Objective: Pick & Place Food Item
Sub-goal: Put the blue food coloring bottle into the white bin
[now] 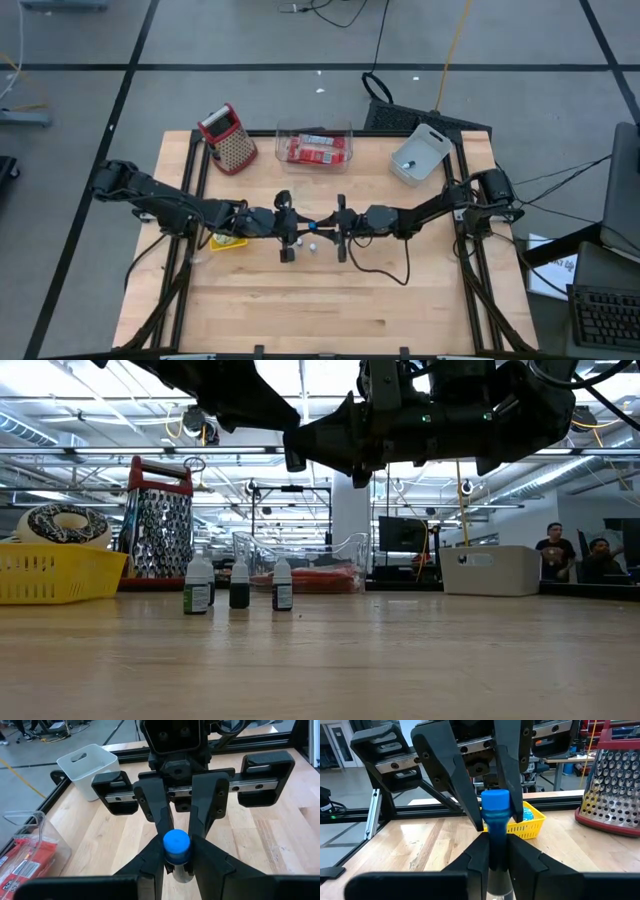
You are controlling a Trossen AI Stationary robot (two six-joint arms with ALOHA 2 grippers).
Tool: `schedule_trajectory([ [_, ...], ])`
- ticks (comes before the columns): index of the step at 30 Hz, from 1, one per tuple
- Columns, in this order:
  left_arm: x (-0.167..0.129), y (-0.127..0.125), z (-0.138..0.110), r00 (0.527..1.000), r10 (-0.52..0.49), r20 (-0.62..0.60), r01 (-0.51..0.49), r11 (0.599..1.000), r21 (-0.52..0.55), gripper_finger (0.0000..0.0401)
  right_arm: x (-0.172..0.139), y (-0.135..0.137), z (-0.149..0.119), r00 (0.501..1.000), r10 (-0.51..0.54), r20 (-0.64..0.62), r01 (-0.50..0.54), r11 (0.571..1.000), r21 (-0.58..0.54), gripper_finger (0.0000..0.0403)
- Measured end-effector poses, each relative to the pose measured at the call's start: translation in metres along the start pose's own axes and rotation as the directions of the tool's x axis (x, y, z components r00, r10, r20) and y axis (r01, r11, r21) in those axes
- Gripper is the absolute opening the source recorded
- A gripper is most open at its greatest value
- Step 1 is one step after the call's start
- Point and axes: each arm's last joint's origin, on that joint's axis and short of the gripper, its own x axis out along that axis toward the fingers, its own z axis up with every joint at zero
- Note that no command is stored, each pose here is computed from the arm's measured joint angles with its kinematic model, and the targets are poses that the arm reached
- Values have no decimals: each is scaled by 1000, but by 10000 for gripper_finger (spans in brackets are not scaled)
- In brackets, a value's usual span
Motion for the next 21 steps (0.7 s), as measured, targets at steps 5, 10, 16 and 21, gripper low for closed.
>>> schedule_trajectory([
  [5, -8, 3, 7, 999, -2, 38, 3, 1000, -13, 83, 0, 0, 2, 1000, 1, 14, -1, 1000, 3, 47],
  [10, -21, 7, 18, 995, -6, 100, 9, 999, -37, 83, 0, 0, 5, 999, 2, 39, -3, 1000, 5, 47],
  [16, -27, 9, 22, 993, -5, 120, 11, 999, -45, 83, 0, 0, 5, 999, 3, 38, -3, 1000, 5, 47],
  [21, -27, 8, 20, 995, -16, 100, 20, 999, -36, 83, 0, 0, 3, 1000, 3, 25, -3, 1000, 4, 47],
])
